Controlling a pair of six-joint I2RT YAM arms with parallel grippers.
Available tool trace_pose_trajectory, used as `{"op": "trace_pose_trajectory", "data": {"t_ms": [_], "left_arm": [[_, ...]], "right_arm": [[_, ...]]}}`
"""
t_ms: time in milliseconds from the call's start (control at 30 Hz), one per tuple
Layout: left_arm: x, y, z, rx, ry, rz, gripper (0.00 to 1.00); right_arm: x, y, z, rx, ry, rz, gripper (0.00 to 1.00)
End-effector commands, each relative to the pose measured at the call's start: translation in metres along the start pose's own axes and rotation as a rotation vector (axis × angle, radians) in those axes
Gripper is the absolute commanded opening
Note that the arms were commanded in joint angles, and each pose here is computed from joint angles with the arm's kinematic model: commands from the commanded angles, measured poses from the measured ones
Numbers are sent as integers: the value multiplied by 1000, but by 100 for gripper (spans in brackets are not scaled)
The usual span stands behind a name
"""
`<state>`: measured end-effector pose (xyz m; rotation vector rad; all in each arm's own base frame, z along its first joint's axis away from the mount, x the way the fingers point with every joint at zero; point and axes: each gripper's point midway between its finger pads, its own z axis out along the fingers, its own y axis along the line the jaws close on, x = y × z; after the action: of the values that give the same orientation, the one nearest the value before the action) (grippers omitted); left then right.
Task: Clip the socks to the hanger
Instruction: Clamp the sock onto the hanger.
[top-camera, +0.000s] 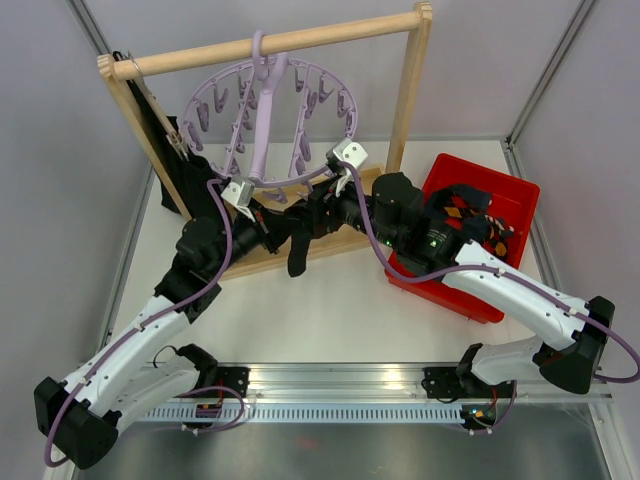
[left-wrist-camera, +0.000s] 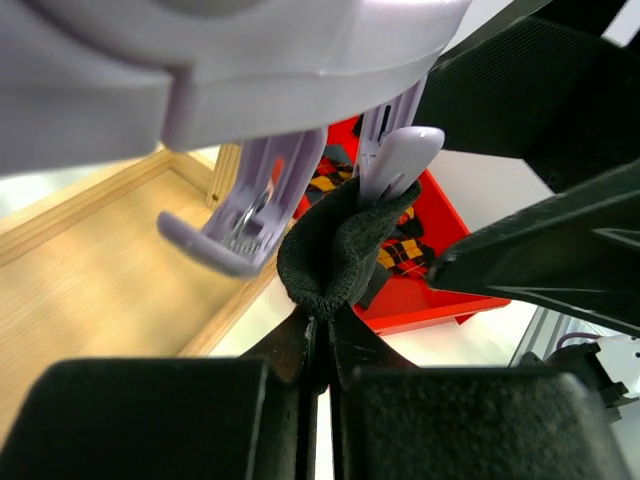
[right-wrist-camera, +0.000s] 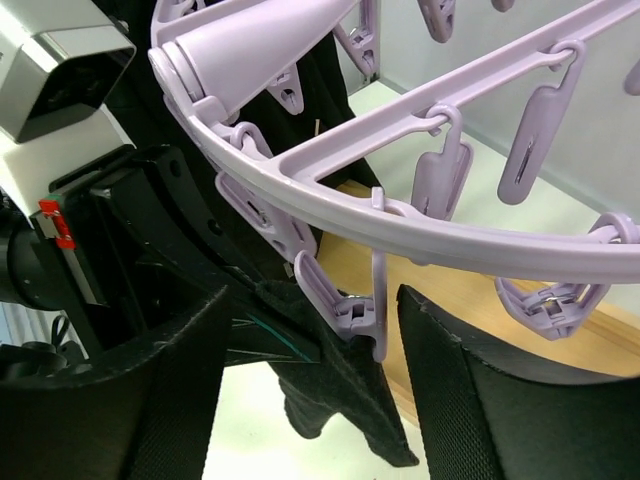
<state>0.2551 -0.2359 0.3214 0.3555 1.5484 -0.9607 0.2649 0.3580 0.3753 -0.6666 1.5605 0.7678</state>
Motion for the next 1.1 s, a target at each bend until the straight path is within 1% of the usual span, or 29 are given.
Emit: {"op": "trace_pose_trajectory", "data": {"t_ms": [0,133,233,267,300,433,500,600,633,700,733,833,967,1000,1067], "left_arm": [[-16,0,0,-27,-31,16,2],[-20,1,-1,-39,-43,16,2],[-22,2,-1,-51,-46,12,7],[-22,2,-2,-52,-47,12,12],[-24,2,-2,-55,-51,11,16],[-25,2,-5,-63,-58,10,25],[-26,2,-6,-64,-62,11,26],[-30,1,-9,-64,-71,13,32],[-29,1,-10,-69,-70,14,37],[-30,2,-11,-73,-72,15,39],[-31,1,-13,-73,-73,17,43],[-30,2,-16,-85,-72,17,48],[-29,2,-23,-93,-72,16,50],[-29,3,-24,-100,-72,16,50],[-28,2,-30,-101,-70,15,50]], "right_arm": [[-29,7,-11,-18,-69,12,74],[-32,6,-14,-13,-74,22,78],[-34,5,-17,-6,-78,33,80],[-33,5,-16,-6,-75,36,80],[-34,5,-17,-6,-76,38,81],[-36,6,-20,-5,-78,48,83],[-38,5,-22,2,-81,53,83],[-40,4,-26,6,-81,64,84],[-42,5,-28,6,-84,67,84],[-43,3,-32,17,-84,82,84],[-44,2,-34,25,-86,85,85],[-46,-1,-43,43,-87,98,85],[-46,-14,-56,118,-85,116,86],[-44,-26,-59,187,-88,128,86],[-45,-38,-68,261,-98,155,87]]}}
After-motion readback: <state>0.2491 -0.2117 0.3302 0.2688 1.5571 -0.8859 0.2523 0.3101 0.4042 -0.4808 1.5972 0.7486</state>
